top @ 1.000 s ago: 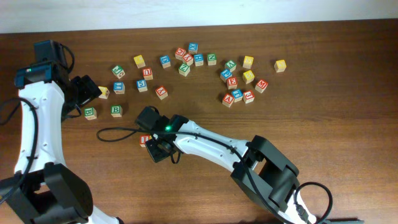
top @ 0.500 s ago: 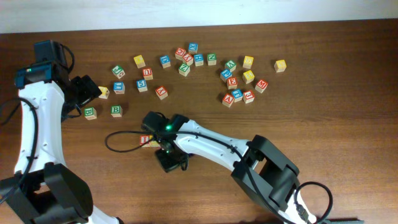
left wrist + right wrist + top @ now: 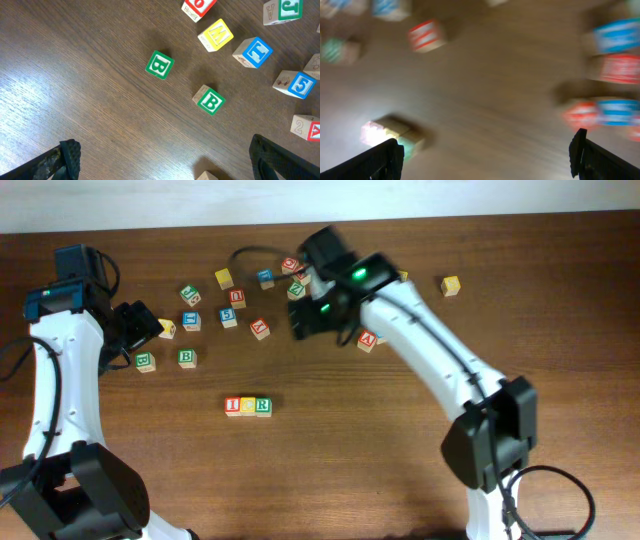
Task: Spell out ICRA
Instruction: 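Move the right gripper over the block pile toward the red 'A'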
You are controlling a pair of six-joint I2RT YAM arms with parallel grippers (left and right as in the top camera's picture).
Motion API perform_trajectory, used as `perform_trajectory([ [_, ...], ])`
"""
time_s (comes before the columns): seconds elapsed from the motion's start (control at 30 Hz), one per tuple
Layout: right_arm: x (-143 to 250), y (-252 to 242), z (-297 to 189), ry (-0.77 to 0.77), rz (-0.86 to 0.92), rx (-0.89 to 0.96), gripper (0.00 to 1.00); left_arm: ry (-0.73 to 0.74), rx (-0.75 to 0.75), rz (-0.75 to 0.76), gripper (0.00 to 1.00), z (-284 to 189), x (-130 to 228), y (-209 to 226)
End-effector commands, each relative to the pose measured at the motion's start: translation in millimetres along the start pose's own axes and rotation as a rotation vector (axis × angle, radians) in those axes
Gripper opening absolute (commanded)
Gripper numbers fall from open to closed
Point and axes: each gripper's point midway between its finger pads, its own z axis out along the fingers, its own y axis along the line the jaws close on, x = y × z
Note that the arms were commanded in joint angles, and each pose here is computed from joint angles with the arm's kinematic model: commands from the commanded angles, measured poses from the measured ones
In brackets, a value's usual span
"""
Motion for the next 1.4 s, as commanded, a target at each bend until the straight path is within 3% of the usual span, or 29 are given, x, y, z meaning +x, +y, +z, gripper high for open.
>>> perform_trajectory([
  [0.0, -0.4, -64.8, 5.3, 0.031, 0.142, 0.137, 0.99, -0.011, 0.007, -0.016, 0.99, -3.5, -3.9, -0.6],
  [0.1, 15.7, -102.0, 19.5, 0.112, 0.252, 0.178, 0.98, -0.011, 0.007, -0.016, 0.99, -3.5, -3.9, -0.6],
  [0.27, 46.0, -117.9, 44.1, 0.209, 0.310, 0.148, 0.97, -0.011, 0.007, -0.016, 0.99, -3.5, -3.9, -0.6],
  [0.33, 54.7, -118.8, 54.6, 0.223, 0.319, 0.150, 0.74, -0.011, 0.007, -0.016, 0.99, -3.6, -3.9, -0.6],
  [0.37, 58.9, -116.6, 60.1, 0.226, 0.341, 0.153, 0.71, -0.011, 0.007, -0.016, 0.99, -3.6, -3.9, -0.6],
  [0.63, 51.4, -100.8, 80.1, 0.147, 0.355, 0.166, 0.69, -0.011, 0.007, -0.016, 0.99, -3.5, -3.9, -0.6],
  [0.93, 38.4, -112.3, 86.4, 0.039, 0.465, 0.293, 0.51, -0.011, 0.007, -0.016, 0.99, -3.5, -3.9, -0.6],
  [1.37, 45.1, -90.6, 94.1, 0.046, 0.472, 0.290, 0.50, -0.011, 0.007, -0.016, 0.99, -3.6, -3.9, -0.6],
])
